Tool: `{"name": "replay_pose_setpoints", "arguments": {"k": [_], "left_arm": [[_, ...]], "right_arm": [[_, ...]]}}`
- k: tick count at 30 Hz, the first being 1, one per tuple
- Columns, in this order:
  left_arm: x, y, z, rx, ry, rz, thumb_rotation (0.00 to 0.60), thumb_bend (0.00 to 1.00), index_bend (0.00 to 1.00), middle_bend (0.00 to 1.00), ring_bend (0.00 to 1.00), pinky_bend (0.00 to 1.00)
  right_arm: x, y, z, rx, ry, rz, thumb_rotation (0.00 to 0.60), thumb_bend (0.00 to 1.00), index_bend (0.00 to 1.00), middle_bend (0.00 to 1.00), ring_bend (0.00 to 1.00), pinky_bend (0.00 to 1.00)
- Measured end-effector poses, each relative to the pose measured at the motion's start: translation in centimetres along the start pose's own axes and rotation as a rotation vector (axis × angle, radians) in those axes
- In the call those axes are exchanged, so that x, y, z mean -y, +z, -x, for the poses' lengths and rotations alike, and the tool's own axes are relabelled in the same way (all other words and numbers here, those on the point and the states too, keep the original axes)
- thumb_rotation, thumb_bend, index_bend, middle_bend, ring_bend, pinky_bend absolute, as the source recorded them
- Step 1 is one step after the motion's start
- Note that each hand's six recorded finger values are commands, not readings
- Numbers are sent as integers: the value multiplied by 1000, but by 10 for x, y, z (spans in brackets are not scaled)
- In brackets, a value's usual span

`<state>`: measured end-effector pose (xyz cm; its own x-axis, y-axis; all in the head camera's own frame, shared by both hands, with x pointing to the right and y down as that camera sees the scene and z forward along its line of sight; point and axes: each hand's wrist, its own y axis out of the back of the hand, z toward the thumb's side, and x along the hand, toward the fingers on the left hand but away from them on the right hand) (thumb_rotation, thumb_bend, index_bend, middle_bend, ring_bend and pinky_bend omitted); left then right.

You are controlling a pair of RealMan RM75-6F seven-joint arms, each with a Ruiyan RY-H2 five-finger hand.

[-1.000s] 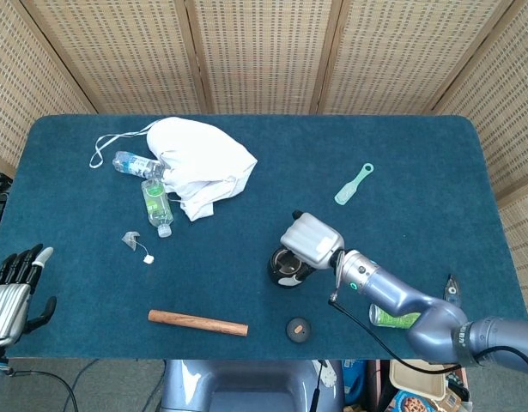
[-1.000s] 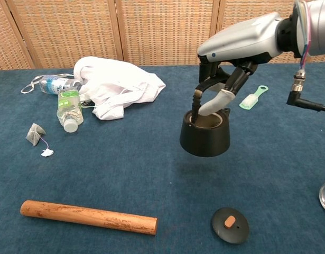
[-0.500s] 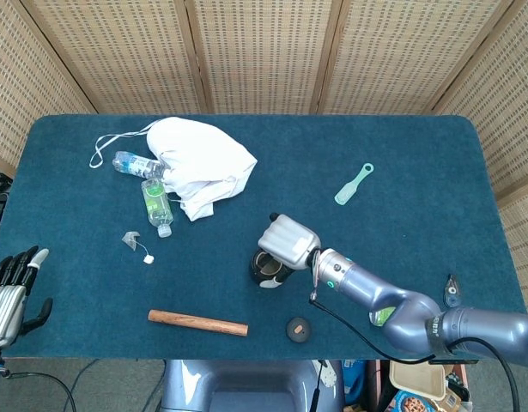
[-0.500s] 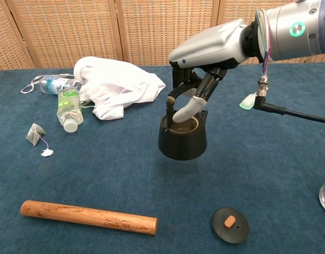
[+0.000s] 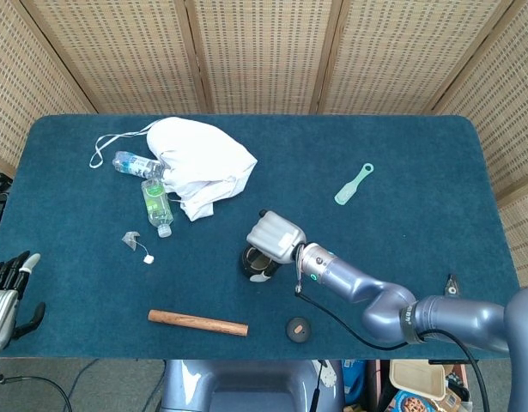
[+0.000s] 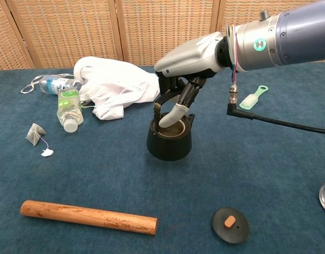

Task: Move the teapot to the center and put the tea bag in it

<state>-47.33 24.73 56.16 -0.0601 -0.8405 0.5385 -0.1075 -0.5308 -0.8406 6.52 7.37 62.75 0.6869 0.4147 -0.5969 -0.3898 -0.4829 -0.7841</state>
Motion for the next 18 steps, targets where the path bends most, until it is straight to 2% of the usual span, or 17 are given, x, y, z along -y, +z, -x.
{"name": "replay_pose_setpoints", "arguments": {"k": [18], "left_arm": [[4,-8,3,-22,-12,7,600,460,41,0,44,0]], "right_arm": [[11,6,23,-5,40,-16,198,302,801,702,672,308]]}}
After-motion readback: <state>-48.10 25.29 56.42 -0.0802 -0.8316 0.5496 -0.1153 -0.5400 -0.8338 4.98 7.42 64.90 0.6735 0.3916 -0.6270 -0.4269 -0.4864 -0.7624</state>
